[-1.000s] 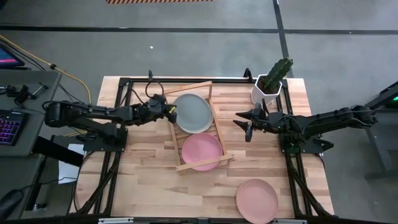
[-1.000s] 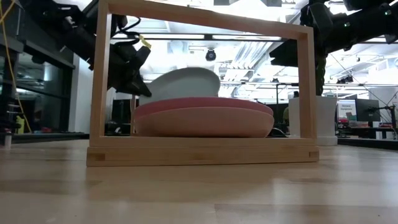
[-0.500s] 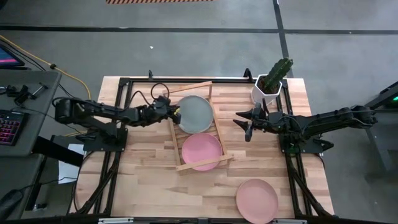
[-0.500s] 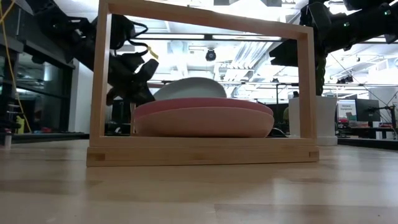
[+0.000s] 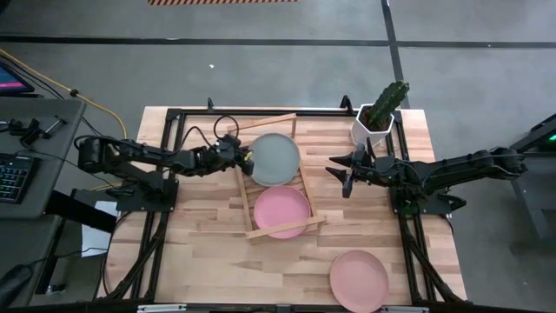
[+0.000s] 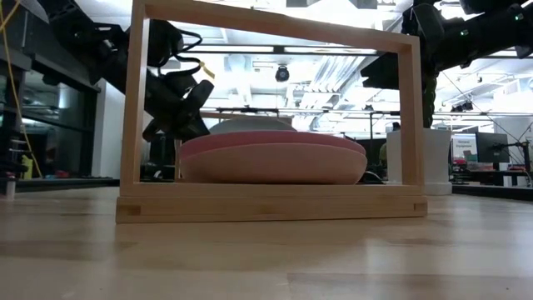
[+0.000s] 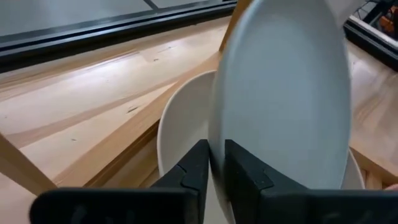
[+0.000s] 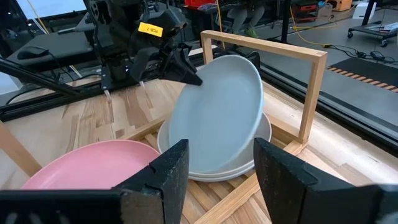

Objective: Place and stack plates onto a shelf
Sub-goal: Stack the blue plate on top of the gray plate on the shelf, then stack the pink plate on top of the pink plate on the shelf

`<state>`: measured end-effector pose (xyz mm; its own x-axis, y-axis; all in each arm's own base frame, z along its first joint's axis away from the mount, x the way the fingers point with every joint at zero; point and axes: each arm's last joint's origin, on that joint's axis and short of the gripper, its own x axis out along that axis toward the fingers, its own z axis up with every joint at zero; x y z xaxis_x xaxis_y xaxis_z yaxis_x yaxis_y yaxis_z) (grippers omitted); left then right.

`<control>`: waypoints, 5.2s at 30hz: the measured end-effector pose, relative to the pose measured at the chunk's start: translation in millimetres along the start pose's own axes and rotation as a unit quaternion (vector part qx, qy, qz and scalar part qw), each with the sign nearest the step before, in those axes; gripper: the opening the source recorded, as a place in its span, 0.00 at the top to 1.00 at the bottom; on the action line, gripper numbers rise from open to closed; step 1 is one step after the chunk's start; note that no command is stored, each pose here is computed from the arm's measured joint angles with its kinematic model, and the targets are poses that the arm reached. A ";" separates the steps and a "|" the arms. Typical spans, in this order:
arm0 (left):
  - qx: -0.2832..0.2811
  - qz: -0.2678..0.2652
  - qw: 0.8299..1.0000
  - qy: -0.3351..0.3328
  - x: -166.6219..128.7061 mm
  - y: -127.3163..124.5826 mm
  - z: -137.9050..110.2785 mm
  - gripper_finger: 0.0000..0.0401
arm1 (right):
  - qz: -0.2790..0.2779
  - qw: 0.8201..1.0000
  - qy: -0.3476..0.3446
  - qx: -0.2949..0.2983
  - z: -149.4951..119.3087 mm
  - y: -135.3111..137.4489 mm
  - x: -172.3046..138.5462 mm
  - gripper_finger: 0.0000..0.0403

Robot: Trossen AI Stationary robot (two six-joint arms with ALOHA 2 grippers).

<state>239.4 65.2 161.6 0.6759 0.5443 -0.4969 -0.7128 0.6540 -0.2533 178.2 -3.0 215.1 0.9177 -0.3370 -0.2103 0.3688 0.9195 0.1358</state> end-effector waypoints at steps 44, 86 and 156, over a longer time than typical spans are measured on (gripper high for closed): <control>0.169 -0.001 0.986 -0.008 -20.7 -21.7 64.9 0.59 | -0.002 1.000 0.009 0.010 -1.9 -0.4 0.0 0.60; 0.147 -0.312 0.907 -0.241 -95.9 17.3 -2.5 0.59 | 0.046 0.821 0.509 0.253 -45.8 78.0 -51.2 0.60; 0.156 -0.307 0.907 -0.242 -95.5 17.5 -2.9 0.59 | 0.322 0.906 0.268 0.066 129.5 131.7 32.4 1.00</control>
<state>161.8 23.2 202.3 0.9844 0.1443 0.1007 -0.1372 0.9878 -0.0743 275.6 81.0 351.6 0.7585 0.4397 -0.4809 -0.1705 0.8463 0.5048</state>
